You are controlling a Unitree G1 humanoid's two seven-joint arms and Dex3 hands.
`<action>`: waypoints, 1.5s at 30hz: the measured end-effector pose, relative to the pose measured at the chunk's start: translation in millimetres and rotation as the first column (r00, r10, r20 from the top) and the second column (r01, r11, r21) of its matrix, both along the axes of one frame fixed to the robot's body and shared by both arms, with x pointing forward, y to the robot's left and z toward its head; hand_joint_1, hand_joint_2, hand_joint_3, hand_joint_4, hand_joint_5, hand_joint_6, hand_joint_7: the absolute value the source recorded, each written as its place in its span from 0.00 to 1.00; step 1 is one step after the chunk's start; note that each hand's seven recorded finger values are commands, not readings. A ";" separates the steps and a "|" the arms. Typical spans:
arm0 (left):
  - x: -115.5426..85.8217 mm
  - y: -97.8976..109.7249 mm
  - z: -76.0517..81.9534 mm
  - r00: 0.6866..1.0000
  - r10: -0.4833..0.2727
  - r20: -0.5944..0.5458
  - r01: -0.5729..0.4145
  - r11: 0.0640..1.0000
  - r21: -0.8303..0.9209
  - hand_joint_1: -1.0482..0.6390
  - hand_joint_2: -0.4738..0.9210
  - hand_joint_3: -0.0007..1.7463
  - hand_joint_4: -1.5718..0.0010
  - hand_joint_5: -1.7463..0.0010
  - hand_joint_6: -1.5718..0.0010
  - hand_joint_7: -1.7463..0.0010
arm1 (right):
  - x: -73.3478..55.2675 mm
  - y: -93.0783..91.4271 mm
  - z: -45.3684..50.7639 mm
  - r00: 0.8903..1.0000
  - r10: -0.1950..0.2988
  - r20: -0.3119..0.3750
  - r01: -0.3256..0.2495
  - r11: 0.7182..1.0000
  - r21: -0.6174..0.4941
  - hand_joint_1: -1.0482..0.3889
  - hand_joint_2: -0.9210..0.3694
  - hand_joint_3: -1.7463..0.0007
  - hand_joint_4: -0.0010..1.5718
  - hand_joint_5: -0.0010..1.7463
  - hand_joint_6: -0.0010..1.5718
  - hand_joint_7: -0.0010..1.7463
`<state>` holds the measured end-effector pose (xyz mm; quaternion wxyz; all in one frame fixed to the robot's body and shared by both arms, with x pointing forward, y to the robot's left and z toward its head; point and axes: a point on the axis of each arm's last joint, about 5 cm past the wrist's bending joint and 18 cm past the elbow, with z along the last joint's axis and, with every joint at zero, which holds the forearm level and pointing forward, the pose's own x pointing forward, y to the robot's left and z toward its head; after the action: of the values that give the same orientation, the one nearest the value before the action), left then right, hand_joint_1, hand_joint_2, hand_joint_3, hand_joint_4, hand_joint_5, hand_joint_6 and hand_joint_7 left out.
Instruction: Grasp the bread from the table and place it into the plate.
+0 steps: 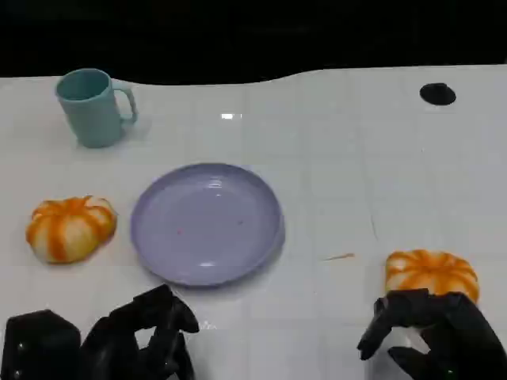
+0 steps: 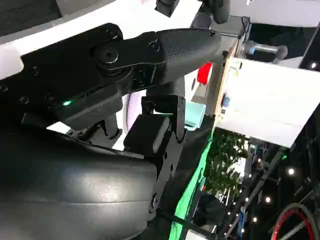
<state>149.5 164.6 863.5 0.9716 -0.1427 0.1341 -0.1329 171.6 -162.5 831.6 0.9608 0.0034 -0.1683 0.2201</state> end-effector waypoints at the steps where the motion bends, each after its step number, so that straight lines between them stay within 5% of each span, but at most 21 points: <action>1: 0.1 0.0 -0.2 1.000 0.001 0.001 -0.001 1.000 0.002 0.22 0.91 0.46 0.43 0.00 0.56 0.09 | 0.0 -0.1 0.0 1.000 0.000 0.000 0.000 1.000 0.000 0.00 0.00 0.83 0.61 0.70 0.69 0.46; 37: 0.3 0.0 0.3 1.000 0.001 0.019 -0.001 0.999 0.033 0.22 0.92 0.43 0.43 0.00 0.56 0.11 | -0.6 -1.1 -1.5 1.000 0.008 -0.004 -0.008 1.000 -0.001 0.01 0.00 0.82 0.61 0.69 0.68 0.45; 45: 0.6 -0.3 -0.2 1.000 0.000 0.025 -0.001 0.999 0.037 0.22 0.93 0.43 0.43 0.00 0.56 0.10 | 3.4 -2.7 0.4 1.000 0.012 0.013 -0.013 1.000 0.028 0.03 0.00 0.85 0.58 0.63 0.63 0.37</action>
<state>150.0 164.3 863.3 0.9757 -0.1231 0.1245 -0.1320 175.1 -165.2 832.0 0.9582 0.0166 -0.1776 0.2238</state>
